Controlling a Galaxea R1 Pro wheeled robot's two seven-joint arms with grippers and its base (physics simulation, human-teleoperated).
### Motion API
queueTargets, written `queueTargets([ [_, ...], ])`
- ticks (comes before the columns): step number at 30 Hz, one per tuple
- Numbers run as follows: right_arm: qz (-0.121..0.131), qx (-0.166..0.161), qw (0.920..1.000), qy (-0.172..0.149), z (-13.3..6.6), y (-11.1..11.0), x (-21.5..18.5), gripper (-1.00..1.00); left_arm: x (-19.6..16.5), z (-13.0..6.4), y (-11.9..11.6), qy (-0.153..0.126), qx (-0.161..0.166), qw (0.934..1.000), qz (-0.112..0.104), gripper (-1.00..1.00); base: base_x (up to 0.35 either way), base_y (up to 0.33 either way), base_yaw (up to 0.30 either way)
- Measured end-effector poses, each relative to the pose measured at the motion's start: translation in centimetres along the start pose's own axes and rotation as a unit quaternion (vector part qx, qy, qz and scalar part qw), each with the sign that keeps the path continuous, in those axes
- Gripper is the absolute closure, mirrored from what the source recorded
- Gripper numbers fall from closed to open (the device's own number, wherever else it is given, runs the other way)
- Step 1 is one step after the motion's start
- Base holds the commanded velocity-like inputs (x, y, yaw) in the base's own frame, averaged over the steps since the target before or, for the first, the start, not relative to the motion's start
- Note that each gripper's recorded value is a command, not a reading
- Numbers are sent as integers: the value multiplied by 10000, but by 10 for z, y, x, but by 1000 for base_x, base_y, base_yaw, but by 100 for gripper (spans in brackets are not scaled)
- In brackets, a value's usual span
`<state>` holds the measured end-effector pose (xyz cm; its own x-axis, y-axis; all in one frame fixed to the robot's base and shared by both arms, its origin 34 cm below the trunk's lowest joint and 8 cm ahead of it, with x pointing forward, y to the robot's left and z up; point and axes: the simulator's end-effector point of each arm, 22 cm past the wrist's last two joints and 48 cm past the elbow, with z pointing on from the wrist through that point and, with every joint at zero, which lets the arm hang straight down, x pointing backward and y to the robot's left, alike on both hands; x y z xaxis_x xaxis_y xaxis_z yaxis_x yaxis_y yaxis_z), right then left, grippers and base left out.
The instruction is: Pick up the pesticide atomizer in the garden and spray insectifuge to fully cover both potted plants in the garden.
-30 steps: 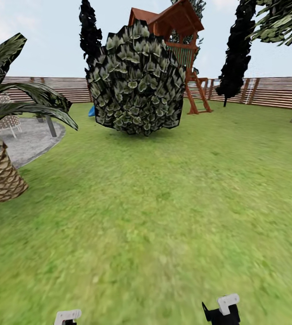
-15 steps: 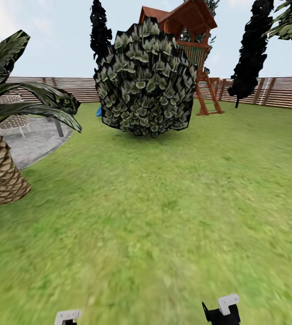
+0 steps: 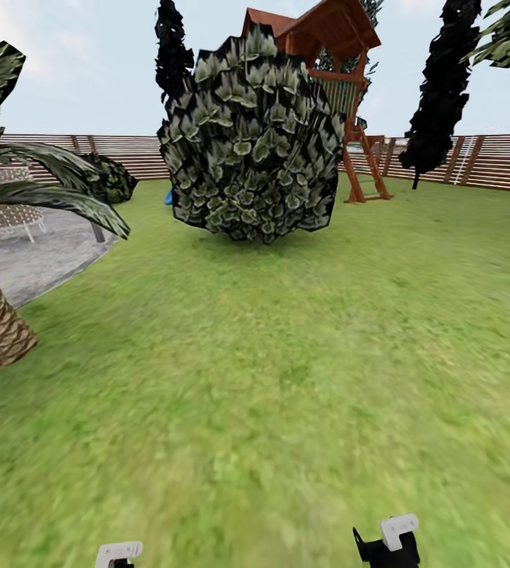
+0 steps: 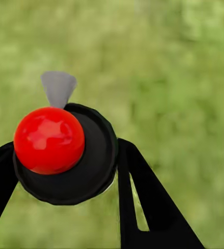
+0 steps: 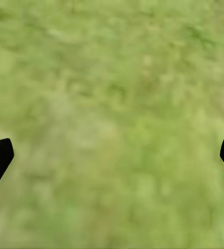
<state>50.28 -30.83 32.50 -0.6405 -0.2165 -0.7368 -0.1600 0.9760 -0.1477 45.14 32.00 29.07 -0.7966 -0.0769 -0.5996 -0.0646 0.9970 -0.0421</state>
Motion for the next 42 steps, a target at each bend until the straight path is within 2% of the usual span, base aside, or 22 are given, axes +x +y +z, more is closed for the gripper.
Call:
queueTargets([
  [9, 3, -6, 10000, -2, 0, 1, 0, -100, 0, 0, 0, -1, -1, 10000, -2, 100, 337, -79, 58],
  [42, 0, -2, 10000, -3, 0, 0, 0, -100, 0, 0, 0, -3, 0, 10000, 0, 100, 337, -79, 136],
])
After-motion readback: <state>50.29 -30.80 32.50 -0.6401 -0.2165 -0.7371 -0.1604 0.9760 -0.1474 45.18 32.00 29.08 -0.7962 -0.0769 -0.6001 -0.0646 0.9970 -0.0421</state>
